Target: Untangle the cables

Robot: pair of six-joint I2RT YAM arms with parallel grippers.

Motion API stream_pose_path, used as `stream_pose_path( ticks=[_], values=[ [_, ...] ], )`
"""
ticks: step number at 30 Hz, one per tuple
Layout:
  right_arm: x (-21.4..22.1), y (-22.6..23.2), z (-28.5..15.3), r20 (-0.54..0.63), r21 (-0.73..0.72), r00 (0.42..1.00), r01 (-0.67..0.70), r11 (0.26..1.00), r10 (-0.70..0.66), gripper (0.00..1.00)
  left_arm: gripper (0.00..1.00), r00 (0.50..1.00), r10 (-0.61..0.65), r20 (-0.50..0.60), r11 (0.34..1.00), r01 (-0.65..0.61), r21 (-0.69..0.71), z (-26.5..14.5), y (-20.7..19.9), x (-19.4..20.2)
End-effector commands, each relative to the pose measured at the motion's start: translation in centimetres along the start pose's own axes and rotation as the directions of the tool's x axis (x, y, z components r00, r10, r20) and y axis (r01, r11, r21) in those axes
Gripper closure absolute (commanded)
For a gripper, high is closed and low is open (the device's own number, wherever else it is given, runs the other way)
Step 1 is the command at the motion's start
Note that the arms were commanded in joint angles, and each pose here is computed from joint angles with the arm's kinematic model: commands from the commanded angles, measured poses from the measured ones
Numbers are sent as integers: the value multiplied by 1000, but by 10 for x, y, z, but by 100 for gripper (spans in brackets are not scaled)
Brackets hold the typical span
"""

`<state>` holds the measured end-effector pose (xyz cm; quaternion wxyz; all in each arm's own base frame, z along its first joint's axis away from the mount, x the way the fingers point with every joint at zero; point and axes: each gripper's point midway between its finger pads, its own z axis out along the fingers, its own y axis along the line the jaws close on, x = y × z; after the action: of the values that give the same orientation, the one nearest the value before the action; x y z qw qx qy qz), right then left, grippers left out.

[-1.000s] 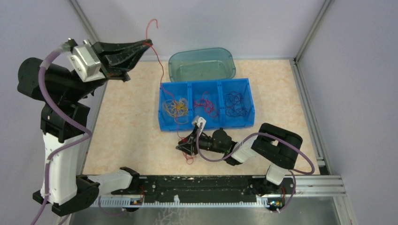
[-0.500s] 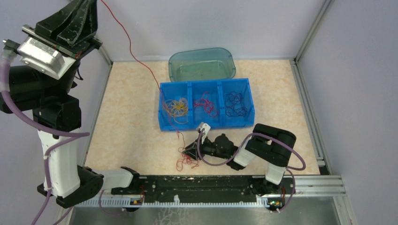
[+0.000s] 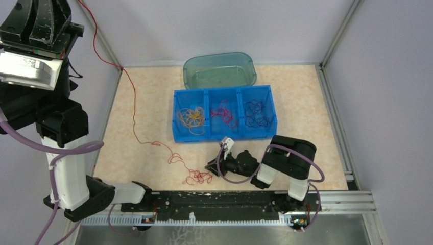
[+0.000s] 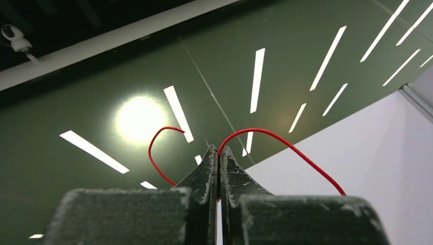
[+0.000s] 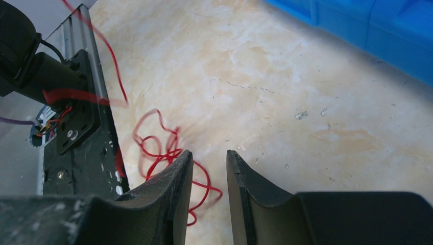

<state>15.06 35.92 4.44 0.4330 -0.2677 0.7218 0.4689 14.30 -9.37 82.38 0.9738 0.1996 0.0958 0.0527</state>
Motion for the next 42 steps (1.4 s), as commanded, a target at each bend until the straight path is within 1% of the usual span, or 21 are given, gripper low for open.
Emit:
stream_pose_path(
  ticks=[1,3,6,9,14,18,24,26,27,29,34,35,39,42],
  values=[
    [-58,26,-4,182,-57,982,64,996,-53,58,100,996,-80,-38,995,82,61,-6,-15,4],
    [-89,39,-5,227,-66,969,116,991,-99,48,100,991,-123,-61,987,129,99,-13,-26,7],
    [-132,61,-4,265,-80,949,200,976,-173,40,100,983,-155,-97,977,167,131,-20,-39,16],
    [-168,83,-9,316,-105,920,278,955,-233,34,100,979,-169,-111,972,184,147,-23,-45,19],
    [-218,122,-18,385,-176,880,367,914,-279,32,100,976,-188,-112,965,205,167,-24,-48,16],
    [-240,147,-16,416,-246,866,400,883,-276,31,100,975,-192,-115,963,210,170,-24,-49,17],
    [-245,176,-7,428,-397,885,366,842,-183,30,100,974,-190,-121,962,210,175,-25,-51,18],
    [-243,180,-4,423,-418,889,362,833,-175,29,100,974,-191,-121,961,211,179,-25,-52,18],
    [-242,180,-1,417,-414,891,364,835,-181,31,100,974,-192,-121,961,212,179,-25,-52,18],
    [-242,175,7,406,-385,892,365,848,-199,42,100,973,-194,-121,960,214,182,-25,-53,18],
    [-266,161,2,463,-259,852,393,882,-244,87,100,972,-200,-126,957,222,188,-27,-55,19],
    [-271,158,0,472,-232,842,403,885,-260,92,100,970,-203,-132,956,225,189,-29,-57,21],
    [-293,140,-10,489,-156,824,405,901,-286,97,100,954,-232,-188,941,269,204,-39,-69,33],
    [-306,119,-20,492,-96,819,389,916,-296,100,100,922,-270,-279,919,333,211,-54,-89,55]
  ],
)
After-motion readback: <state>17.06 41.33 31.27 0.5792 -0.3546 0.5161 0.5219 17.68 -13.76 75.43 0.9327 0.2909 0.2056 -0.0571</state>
